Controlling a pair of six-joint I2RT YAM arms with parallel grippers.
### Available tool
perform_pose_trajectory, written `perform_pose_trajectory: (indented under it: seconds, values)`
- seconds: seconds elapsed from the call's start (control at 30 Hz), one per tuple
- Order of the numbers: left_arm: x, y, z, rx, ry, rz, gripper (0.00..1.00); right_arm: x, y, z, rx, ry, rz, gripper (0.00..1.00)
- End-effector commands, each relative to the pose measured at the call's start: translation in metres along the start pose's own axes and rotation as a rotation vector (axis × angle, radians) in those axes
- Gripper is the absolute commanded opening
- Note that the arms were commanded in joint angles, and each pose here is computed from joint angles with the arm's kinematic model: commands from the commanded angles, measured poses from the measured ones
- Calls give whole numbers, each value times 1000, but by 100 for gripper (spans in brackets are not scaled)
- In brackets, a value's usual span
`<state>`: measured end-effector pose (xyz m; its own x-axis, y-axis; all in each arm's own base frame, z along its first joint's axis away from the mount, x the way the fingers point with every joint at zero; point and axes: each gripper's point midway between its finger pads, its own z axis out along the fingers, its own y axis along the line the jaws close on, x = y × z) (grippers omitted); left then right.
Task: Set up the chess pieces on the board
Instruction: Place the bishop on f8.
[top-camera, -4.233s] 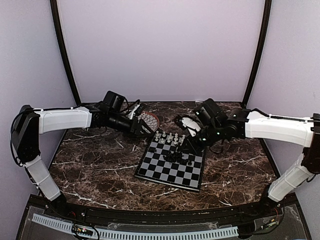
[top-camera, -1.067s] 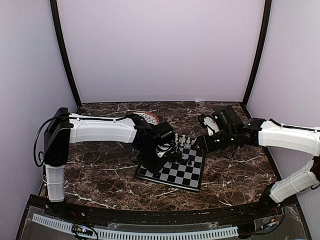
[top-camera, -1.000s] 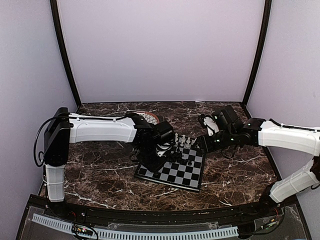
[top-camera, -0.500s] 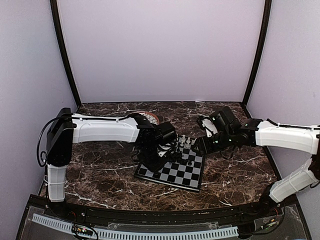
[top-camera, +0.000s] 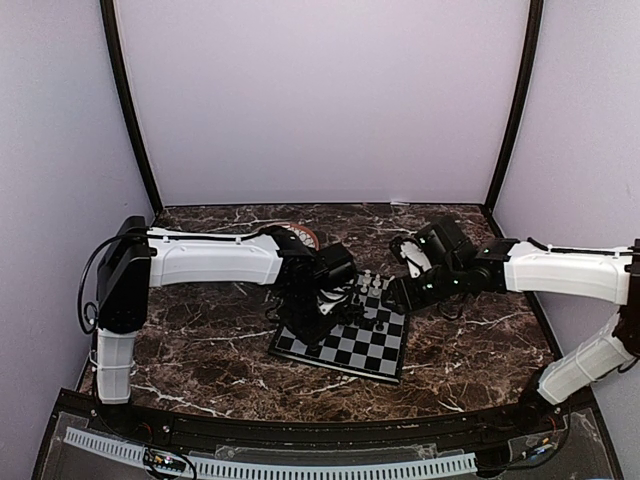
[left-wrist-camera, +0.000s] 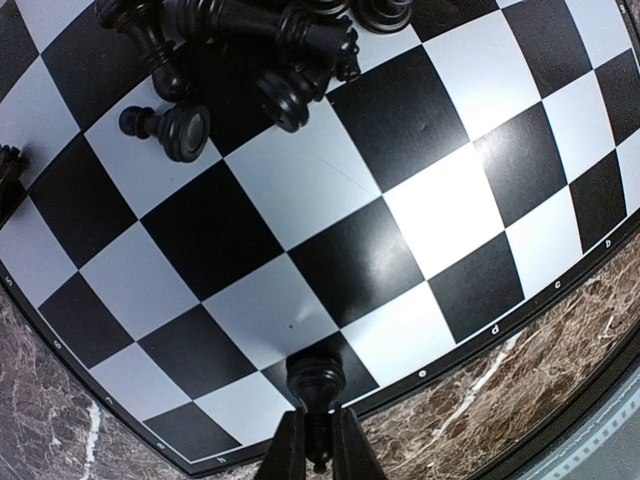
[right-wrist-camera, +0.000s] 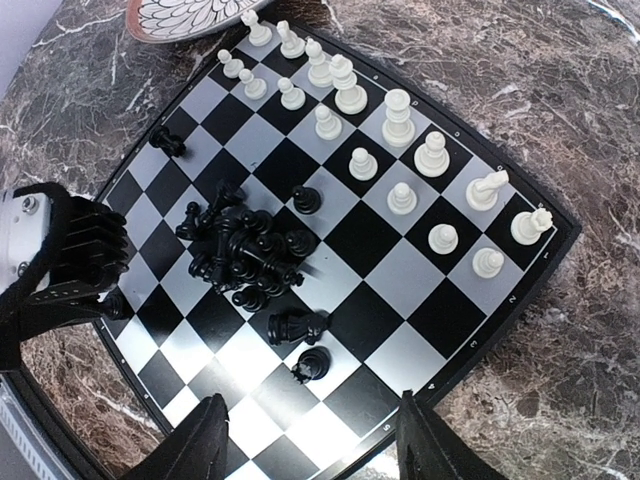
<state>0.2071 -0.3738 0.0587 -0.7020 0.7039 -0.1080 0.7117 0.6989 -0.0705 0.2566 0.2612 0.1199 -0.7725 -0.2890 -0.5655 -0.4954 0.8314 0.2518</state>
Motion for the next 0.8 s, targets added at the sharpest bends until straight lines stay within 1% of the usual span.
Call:
perform_pose_trajectory:
  seconds: [0.0, 0.47, 0.53, 0.57, 0.67, 0.77]
  values:
    - [6, -4, -3, 5, 29, 27, 4, -9, 4, 3, -20, -23, -15, 59]
    - [15, -3, -4, 7, 52, 30, 4, -8, 8, 15, -41, -1, -15, 59]
    - [16, -3, -3, 8, 55, 31, 10, -8, 9, 16, -45, 2, -19, 59]
    - [16, -3, -2, 8, 55, 31, 17, -8, 9, 17, -46, 3, -20, 59]
    - [15, -3, -3, 6, 48, 27, 30, -8, 9, 18, -47, 8, -26, 59]
    - [10, -2, -7, -6, 24, 18, 35, -10, 10, 18, -48, 5, -32, 59]
